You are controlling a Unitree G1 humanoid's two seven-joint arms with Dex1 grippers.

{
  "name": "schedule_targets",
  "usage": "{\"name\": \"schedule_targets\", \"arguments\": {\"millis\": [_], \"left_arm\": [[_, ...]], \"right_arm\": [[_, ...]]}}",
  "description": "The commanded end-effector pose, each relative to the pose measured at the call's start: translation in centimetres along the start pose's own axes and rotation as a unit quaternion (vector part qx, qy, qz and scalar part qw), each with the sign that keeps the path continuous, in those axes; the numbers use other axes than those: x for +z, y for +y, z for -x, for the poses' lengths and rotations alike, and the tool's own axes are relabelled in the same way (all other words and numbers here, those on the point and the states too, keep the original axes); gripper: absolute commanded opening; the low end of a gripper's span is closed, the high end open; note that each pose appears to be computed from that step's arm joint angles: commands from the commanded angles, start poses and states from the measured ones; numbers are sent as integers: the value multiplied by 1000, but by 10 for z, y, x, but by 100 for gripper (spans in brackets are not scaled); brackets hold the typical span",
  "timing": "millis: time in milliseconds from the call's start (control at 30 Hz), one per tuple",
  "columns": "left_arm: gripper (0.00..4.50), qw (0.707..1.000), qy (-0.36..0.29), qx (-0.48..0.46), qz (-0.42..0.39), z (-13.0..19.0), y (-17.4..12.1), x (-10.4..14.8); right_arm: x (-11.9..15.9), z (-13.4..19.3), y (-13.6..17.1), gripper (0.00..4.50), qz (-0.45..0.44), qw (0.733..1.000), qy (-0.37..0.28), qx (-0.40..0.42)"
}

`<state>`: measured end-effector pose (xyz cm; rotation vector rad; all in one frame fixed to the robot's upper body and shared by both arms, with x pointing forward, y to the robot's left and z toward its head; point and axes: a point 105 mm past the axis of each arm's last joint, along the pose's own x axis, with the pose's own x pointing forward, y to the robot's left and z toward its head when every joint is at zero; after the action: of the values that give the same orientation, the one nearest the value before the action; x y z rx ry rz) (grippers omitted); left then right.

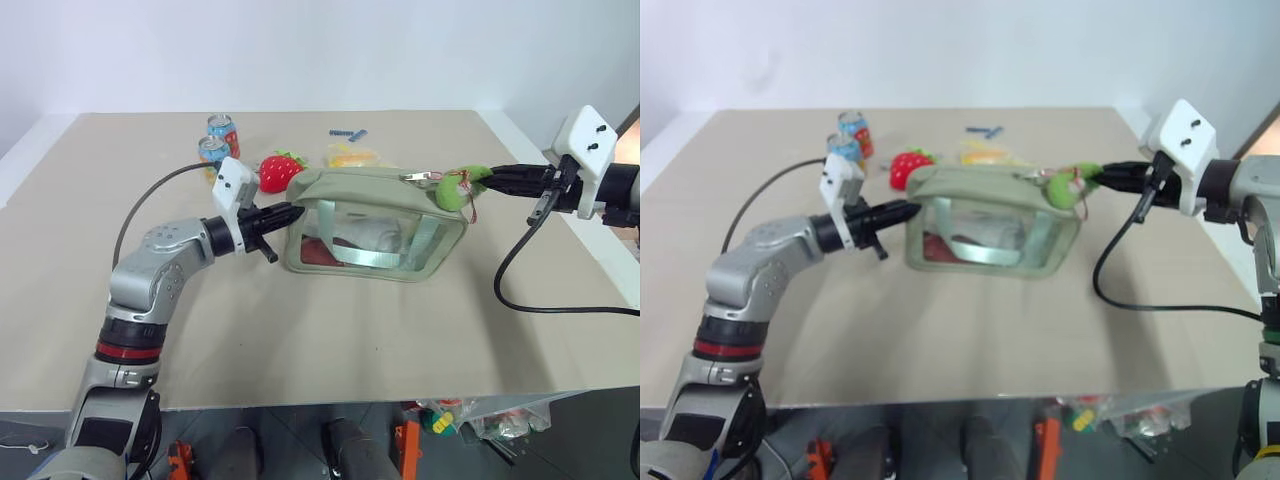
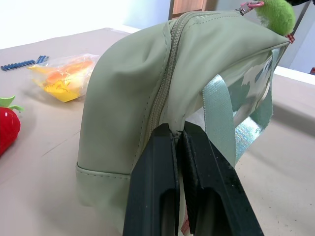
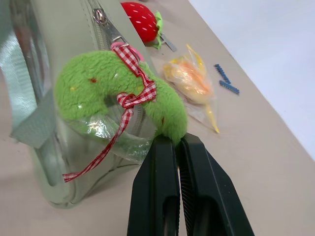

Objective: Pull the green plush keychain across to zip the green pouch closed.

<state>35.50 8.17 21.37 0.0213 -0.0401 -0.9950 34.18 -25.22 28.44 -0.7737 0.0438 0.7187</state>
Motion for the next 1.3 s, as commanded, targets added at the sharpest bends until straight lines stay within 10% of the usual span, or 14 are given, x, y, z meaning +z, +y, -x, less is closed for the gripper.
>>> {"name": "schedule_targets", "arguments": {"millis": [33, 867, 1300], "left_arm": [[0, 1000, -8, 6, -15, -1, 1, 8], [0, 1000, -12, 9, -12, -2, 1, 8], [0, 1000, -21, 7, -13, -5, -3, 12]], "right_arm": [[-8, 25, -21, 4, 9, 998, 35, -58], [-59, 39, -14, 4, 87, 976, 196, -32], [-73, -20, 47, 4, 139, 967, 205, 64]]}}
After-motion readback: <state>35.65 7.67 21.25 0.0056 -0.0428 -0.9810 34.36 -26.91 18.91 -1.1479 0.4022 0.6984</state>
